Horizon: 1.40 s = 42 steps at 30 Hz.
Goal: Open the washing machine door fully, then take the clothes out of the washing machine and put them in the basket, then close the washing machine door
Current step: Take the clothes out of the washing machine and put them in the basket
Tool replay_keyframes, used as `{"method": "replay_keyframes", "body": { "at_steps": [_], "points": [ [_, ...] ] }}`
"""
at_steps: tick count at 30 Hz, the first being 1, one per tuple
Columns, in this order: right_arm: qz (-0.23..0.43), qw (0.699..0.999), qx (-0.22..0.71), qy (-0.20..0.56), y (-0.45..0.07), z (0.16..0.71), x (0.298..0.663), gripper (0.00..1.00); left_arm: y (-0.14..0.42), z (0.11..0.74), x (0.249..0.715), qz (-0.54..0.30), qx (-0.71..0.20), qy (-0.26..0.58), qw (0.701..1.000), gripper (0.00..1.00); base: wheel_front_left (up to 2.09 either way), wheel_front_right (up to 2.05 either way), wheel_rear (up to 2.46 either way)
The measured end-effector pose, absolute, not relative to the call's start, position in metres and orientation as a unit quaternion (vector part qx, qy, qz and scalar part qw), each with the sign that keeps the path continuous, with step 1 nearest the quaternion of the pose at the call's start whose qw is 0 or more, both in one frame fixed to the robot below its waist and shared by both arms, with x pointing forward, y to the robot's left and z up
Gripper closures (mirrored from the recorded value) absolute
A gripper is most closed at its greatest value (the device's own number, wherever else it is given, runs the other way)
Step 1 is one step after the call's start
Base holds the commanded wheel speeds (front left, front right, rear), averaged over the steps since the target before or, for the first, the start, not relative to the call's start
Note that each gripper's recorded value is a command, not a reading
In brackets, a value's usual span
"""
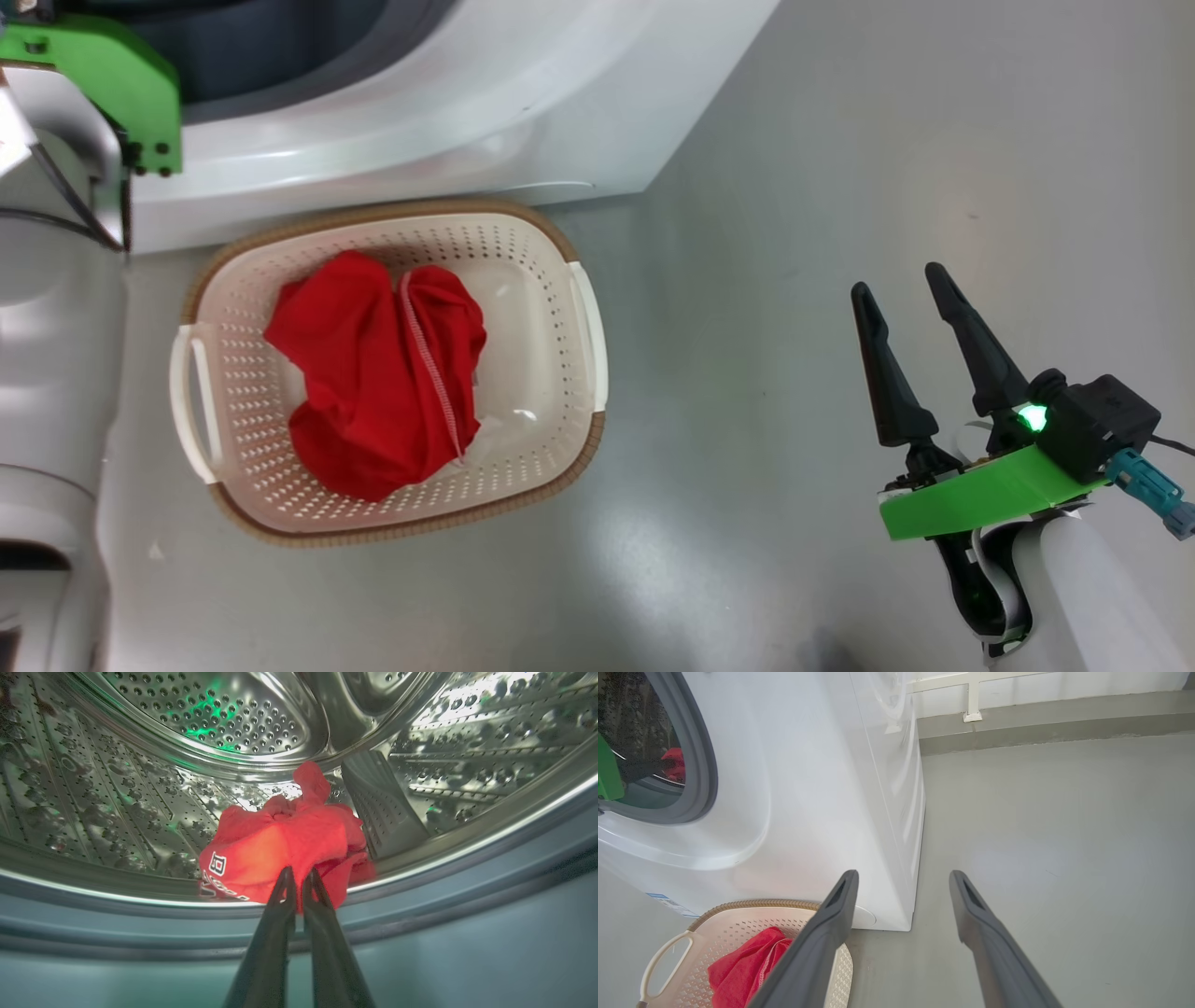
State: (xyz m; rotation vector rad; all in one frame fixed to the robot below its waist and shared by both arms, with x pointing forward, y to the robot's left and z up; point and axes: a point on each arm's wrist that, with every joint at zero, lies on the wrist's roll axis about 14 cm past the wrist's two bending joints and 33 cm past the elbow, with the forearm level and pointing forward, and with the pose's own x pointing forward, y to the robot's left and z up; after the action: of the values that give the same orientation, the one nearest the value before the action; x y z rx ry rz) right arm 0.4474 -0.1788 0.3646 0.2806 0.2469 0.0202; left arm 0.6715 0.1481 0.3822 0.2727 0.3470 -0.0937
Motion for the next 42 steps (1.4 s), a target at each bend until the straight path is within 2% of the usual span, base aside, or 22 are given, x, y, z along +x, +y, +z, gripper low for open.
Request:
{"method": "replay_keyframes", "body": {
  "at_steps": [9, 18, 42],
  "points": [
    [0.027, 0.984, 0.139, 0.109, -0.171, 0.375, 0.453, 0.00, 0.147, 0.404, 0.656, -0.037, 0.068, 0.133, 0.988, 1.00, 0.00, 0.00, 0.00],
    [0.039, 0.984, 0.140, 0.101, -0.165, 0.385, 0.448, 0.00, 0.141, 0.446, 0.630, -0.041, 0.007, 0.050, 0.998, 1.00, 0.00, 0.00, 0.00],
    [0.051, 0.985, 0.140, 0.091, -0.160, 0.398, 0.440, 0.00, 0.158, 0.527, 0.559, -0.022, -0.042, -0.100, 0.994, 1.00, 0.00, 0.00, 0.00]
  ]
}}
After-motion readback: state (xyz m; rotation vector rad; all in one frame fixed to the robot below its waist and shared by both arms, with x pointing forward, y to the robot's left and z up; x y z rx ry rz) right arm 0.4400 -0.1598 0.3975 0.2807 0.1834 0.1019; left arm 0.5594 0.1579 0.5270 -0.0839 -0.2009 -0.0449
